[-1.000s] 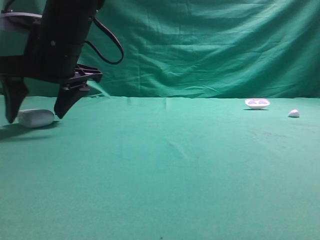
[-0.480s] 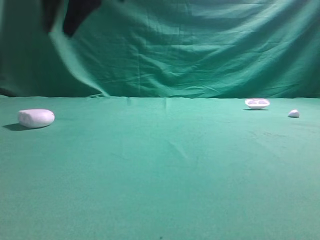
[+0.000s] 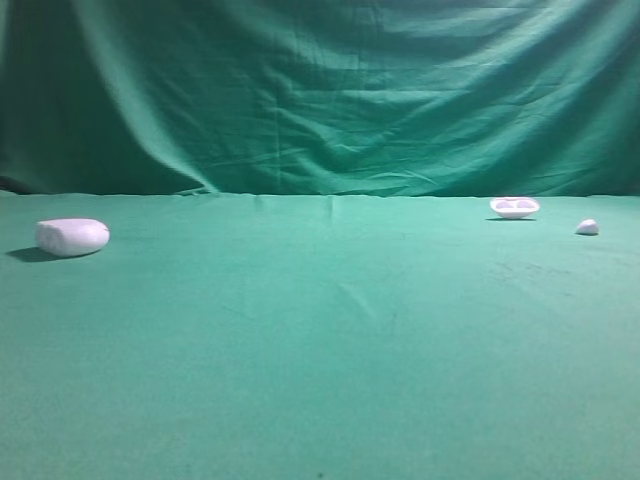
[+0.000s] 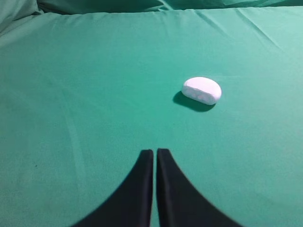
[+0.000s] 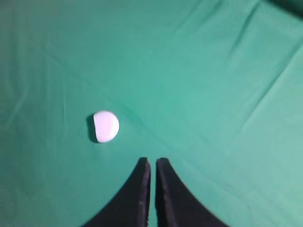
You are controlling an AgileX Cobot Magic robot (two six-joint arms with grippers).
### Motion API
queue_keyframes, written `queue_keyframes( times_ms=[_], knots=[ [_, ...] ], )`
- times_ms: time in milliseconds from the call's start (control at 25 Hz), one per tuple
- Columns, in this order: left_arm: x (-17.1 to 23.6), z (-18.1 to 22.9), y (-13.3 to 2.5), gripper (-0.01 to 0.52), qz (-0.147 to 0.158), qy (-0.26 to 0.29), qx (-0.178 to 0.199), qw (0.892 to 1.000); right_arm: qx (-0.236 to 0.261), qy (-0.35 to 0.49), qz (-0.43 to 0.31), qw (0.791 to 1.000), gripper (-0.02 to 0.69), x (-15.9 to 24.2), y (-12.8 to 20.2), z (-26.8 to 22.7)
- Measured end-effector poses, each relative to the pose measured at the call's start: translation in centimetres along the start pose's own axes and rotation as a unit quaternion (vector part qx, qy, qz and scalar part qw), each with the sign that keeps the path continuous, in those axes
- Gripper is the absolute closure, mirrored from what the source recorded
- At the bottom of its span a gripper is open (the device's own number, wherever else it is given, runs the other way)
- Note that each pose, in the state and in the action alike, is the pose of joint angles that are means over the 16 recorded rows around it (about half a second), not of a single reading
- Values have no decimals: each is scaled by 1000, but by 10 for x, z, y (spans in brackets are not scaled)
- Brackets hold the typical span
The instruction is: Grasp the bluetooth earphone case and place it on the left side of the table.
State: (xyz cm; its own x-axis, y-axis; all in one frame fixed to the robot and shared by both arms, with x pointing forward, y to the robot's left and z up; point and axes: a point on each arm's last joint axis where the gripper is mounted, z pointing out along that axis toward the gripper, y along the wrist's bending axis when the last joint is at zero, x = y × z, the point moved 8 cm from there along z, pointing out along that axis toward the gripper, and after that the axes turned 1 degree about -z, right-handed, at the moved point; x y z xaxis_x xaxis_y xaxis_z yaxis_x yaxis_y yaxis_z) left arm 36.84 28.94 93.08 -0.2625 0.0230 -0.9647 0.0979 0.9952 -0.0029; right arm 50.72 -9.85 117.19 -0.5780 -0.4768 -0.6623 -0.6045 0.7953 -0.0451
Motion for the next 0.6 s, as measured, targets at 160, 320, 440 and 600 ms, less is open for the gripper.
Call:
queue_keyframes(
  times_ms=[160,320,440,600],
  knots=[
    [0,0,0,514,0,0,0,1000,9,-5,1,1000,665,42,-3,-17],
    [0,0,0,514,0,0,0,1000,12,-24,3,1000,665,83,-3,-22],
    [0,0,0,514,0,0,0,1000,10,-43,5,999,665,112,-2,-23],
    [0,0,0,514,0,0,0,1000,8,-67,5,998,665,148,0,-19]
  ],
)
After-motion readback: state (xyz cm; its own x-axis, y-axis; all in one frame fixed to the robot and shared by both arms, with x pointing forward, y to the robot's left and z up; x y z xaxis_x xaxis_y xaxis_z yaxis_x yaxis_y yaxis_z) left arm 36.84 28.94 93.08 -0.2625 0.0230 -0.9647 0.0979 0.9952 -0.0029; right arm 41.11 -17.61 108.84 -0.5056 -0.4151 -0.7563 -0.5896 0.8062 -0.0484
